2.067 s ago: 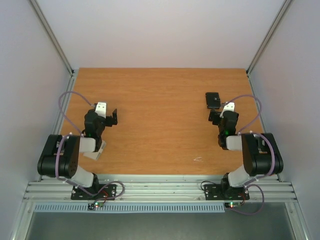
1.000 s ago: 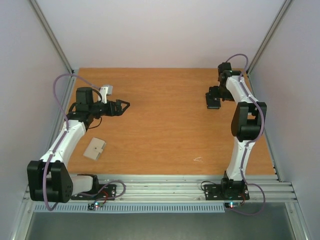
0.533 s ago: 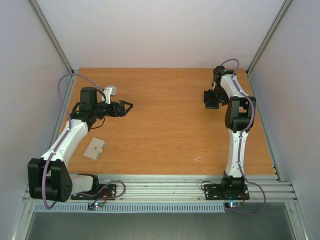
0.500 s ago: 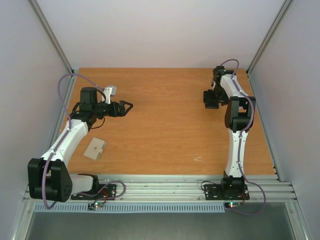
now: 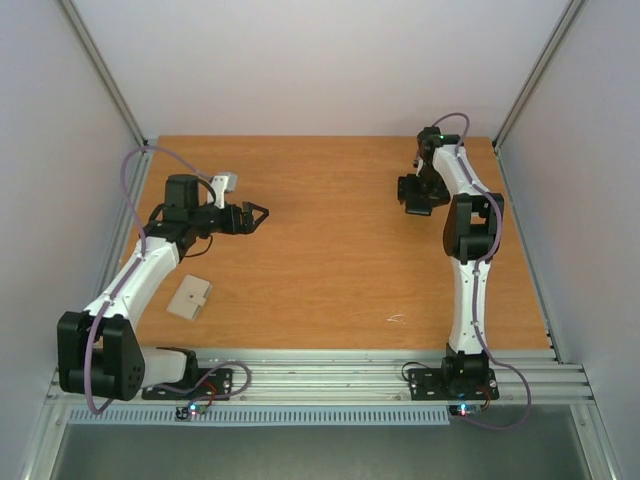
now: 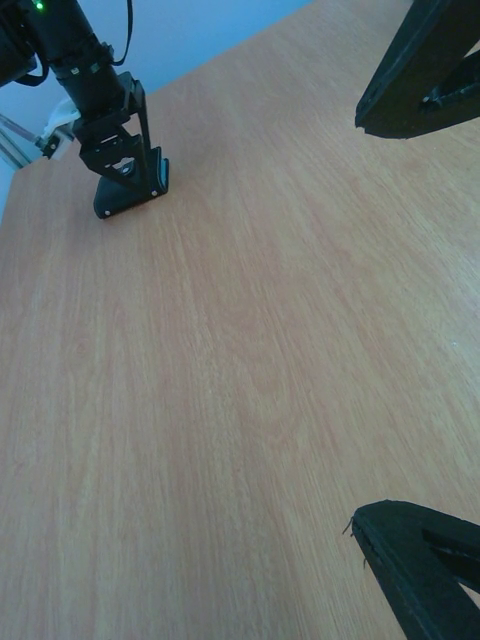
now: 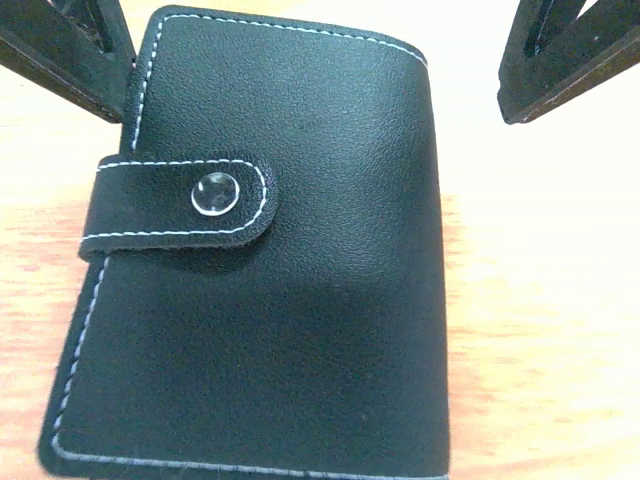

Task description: Take the credit cards out of the card holder

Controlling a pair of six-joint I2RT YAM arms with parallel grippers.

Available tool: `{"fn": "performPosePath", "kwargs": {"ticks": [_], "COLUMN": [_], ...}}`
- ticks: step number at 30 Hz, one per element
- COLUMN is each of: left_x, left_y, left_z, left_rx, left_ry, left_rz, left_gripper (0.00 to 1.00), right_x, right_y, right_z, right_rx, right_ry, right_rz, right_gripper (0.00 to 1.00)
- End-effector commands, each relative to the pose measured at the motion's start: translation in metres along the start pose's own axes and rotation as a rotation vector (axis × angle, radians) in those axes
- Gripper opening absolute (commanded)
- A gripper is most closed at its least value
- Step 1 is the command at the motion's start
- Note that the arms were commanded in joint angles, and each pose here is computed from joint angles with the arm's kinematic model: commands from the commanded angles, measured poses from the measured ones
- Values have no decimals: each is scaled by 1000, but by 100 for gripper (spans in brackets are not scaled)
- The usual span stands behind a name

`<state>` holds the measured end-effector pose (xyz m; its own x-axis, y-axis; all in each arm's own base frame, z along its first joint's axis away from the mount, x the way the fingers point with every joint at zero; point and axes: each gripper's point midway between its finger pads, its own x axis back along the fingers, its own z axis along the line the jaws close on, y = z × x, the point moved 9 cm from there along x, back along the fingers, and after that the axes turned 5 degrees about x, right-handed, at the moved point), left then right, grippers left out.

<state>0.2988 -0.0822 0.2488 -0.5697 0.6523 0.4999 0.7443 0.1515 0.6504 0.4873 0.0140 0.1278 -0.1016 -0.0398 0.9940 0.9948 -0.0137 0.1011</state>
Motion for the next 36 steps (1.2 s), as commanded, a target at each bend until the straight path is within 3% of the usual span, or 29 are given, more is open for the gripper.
{"fn": "performPosePath", "kwargs": {"ticks": [1,6,12,19,27,31,36], "left_x": [0,-1,-3,3,27,38,49], "left_y": [13,13,13,23,56,59,68], "left_z": [-8,-7,-8,-19,-33,-54,-85], "left_rx": [-56,-59,-70,-104,-63,-34,-51], "left_ry": [-22,-17,-21,-89,10,-148,-328], "left_rz": [-42,-43,-41,-105,-285,-314,-407], "left_gripper": [99,99,99,99,99,98,98], "right_x": [21,-16,-33,-17,91,156,228], "right_y": [5,-4,-2,-2,-12,-44,-112], "right_z": [0,-6,0,13,62,118,206], "right_rx": [-32,-27,-18,34,160,309,551], "right_ry": [-109,-187,-126,-122,-91,-28,128], "right_rz": [-51,88,99,74,-197,-403,-746], "right_gripper": [99,98,96,64,61,61,62]}}
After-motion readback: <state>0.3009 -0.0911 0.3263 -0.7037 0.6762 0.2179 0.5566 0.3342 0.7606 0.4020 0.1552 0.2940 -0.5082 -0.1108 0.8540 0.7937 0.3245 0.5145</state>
